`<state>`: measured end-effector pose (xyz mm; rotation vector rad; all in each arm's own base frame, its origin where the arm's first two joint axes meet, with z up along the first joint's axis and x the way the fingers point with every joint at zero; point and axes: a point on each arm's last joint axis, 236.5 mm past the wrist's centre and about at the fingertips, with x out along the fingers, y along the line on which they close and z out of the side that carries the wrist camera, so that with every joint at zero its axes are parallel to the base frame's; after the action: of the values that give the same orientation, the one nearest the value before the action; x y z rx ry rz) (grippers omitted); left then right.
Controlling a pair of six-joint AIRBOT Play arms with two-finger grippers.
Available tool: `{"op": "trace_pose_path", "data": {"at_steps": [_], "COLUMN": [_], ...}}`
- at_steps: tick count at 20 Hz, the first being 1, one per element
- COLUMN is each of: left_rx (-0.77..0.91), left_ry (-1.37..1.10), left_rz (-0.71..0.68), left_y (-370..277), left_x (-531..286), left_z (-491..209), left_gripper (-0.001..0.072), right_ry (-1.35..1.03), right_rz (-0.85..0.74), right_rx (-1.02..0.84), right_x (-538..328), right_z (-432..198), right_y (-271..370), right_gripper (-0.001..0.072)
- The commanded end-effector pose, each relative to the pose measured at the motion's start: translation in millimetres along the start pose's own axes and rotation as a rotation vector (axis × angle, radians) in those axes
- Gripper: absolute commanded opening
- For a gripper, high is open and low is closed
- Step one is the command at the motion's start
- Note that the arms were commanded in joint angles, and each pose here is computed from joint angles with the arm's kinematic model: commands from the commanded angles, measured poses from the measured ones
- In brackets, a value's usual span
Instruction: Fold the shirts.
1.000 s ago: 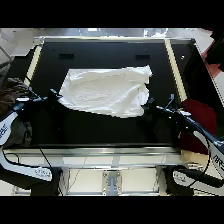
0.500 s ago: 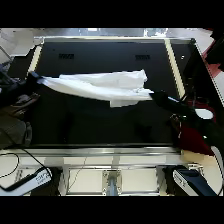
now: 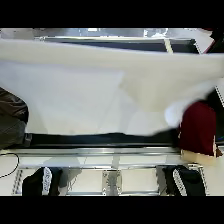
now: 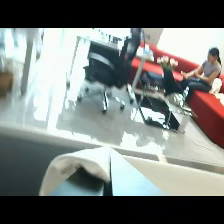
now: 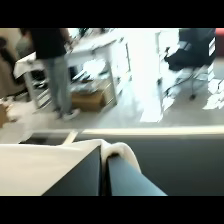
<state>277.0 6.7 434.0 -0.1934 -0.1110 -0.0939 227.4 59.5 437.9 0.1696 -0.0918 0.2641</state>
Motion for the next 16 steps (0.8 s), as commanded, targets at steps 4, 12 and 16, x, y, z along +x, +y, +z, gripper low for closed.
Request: {"op": "trace_pose_path", "data": {"at_steps": [4,12,16], "left_rx": [-0.027,0.011,-0.071], "left_ry": [0.316,1.044,0.967], "left_rz": [-0.085,-0.011,0.091], "left_y": [2.6,68.8,79.1], "left_x": [27.6,141.3,208.4], "left_z": [-50.1,-358.3,-450.7], "left_gripper": [0.0007,0.0007,0.0007], "right_ry": [0.21,0.881,0.915], "right_rz": [-0.07,-0.084,-0.139], "right_rx": [-0.01,0.196,0.235], "right_x": [89.8,229.2,264.4], "right_z": [-22.2,-321.7,-407.9], "right_y": [-50.8,-136.2,-163.4], "right_gripper": [0.0015,0.0015,0.0015]}}
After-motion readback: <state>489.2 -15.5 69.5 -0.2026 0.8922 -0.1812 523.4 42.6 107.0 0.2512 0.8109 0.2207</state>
